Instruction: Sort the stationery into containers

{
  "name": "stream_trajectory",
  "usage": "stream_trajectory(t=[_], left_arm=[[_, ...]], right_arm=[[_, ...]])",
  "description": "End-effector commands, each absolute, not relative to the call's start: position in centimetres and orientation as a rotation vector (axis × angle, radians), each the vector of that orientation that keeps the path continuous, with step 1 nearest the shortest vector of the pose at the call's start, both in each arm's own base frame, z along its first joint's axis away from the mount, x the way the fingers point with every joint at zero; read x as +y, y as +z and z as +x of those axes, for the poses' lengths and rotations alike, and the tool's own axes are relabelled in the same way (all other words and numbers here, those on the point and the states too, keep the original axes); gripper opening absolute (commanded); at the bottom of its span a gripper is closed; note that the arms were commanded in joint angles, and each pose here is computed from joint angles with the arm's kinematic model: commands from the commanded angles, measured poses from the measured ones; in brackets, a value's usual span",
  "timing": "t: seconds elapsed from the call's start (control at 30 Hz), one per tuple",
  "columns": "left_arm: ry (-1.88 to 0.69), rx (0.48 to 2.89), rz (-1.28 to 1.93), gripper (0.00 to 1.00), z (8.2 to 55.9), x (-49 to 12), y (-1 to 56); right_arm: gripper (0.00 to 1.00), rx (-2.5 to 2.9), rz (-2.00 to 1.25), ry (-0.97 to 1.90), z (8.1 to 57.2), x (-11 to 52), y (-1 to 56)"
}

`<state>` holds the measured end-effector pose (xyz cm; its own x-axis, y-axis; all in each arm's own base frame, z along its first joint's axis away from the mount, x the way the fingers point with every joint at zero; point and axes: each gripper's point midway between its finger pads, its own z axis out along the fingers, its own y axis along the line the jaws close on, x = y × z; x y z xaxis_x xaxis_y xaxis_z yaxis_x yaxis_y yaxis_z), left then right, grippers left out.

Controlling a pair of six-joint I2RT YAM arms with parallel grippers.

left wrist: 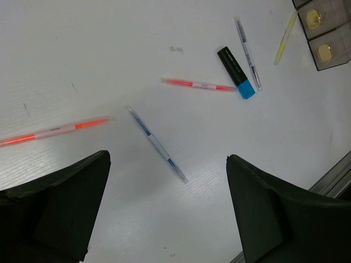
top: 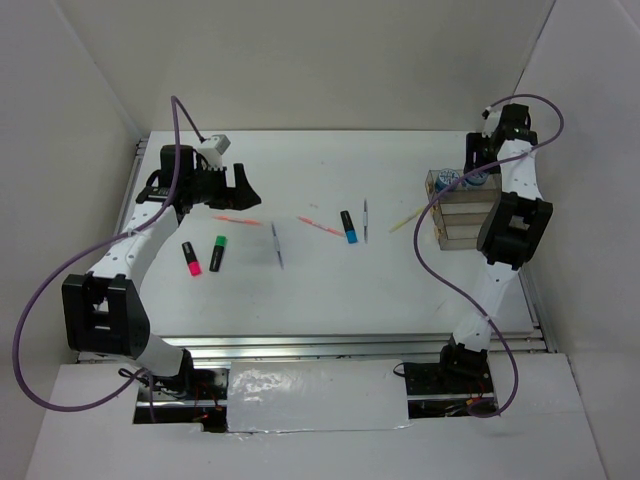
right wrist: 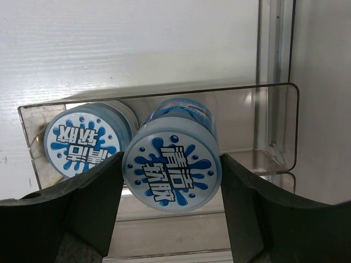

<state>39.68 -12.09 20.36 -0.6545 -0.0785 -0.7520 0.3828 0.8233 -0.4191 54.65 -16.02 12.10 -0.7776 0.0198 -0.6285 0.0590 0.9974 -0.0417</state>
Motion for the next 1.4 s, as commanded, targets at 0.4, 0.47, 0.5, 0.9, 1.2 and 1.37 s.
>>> stream_trajectory(t=[0.4,0.47,0.5,0.9,1.2,1.37], left_arm=[[-0.740,2.157,0.223,0.99,40.1,-12.3,20.6],[-0.739,2.159,0.222,0.99,40.0,-12.2,20.6],[-0.738,2.158,0.223,0.99,40.0,-12.3,20.6],[-0.631,2.108,0.273,0.99,38.4,-10.9,23.6],[-0.248,2.260,-0.056,0.93,36.2,-2.5,19.9],[-0.069,2.414,-0.220,0.85,34.0,1.8,15.7]], right_arm=[[0.77,2.441,0.045,-0.125,55.6,-16.3,12.5],[0.82,2.434,0.049,-0.126,55.5,-16.2,12.9],[0.86,2.430,0.048,-0.122,55.5,-16.0,13.2],[0.92,2.301,-0.018,-0.042,53.4,-12.3,22.5],[0.88,2.257,-0.186,0.133,45.2,-3.2,27.0],[0.83,2.318,-0.243,0.256,40.5,1.7,23.5]])
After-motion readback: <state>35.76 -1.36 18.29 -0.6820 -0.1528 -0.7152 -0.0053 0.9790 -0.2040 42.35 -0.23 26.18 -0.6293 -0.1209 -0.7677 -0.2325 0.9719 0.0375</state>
